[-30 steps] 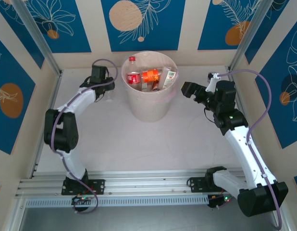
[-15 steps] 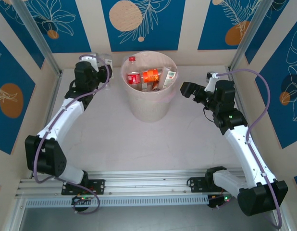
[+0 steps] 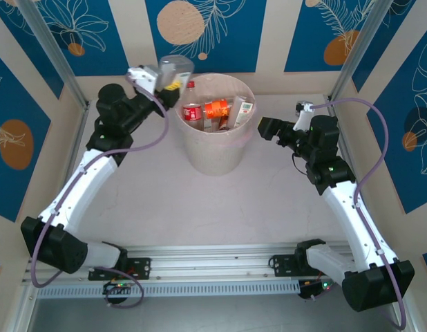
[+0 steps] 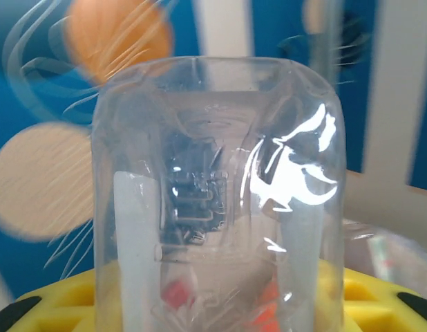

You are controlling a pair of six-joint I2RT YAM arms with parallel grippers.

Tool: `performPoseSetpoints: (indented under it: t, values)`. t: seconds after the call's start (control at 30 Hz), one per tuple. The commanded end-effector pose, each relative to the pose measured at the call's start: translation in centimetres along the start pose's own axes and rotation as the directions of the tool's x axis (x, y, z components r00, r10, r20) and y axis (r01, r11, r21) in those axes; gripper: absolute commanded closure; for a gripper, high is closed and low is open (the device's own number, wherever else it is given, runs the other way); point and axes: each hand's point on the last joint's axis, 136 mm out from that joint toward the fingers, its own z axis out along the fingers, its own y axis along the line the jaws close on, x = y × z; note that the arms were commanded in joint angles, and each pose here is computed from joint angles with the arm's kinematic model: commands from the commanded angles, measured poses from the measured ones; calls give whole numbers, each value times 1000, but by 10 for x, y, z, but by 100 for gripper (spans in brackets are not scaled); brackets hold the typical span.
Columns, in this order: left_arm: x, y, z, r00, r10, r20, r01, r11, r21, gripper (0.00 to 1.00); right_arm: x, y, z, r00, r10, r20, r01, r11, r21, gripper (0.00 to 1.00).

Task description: Put the plastic bottles in the bin

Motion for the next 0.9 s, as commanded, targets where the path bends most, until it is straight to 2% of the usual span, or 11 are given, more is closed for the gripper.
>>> performPoseSetpoints:
  t: [0.0, 0.17, 0.3, 0.37, 0.6, 0.7, 0.77, 0.83, 0.87]
  values:
    - [-18, -47, 16, 960, 272, 71, -280, 948, 150, 100, -4, 9, -3, 1000, -17, 15, 18, 999, -34, 1]
    - [-5, -59, 54, 912, 406, 65, -410, 892, 191, 100, -3, 10, -6, 1000, -17, 6, 17, 1000, -25, 1]
    - [25, -59, 84, 864, 503, -23, -482, 840, 251, 100, -3, 7, -11, 1000, -16, 6, 16, 1000, 1, 1]
    - [38, -54, 98, 834, 549, -56, -521, 817, 245, 100, -3, 6, -13, 1000, -18, 12, 18, 1000, 7, 1]
    - [84, -51, 138, 685, 710, -165, -655, 698, 288, 96, -5, 5, -16, 1000, -16, 24, 15, 1000, 20, 0]
    - [98, -44, 152, 659, 718, -225, -654, 694, 302, 96, -6, 5, -17, 1000, -13, 26, 12, 1000, 21, 1]
    - [104, -41, 156, 645, 725, -243, -660, 688, 301, 89, -6, 5, -17, 1000, -12, 24, 12, 1000, 22, 0]
    - [111, -37, 156, 617, 742, -262, -677, 670, 303, 74, -5, 4, -18, 1000, -15, 22, 14, 1000, 27, 0]
    - [113, -34, 156, 600, 751, -275, -687, 660, 305, 71, -6, 4, -18, 1000, -19, 22, 18, 999, 29, 0]
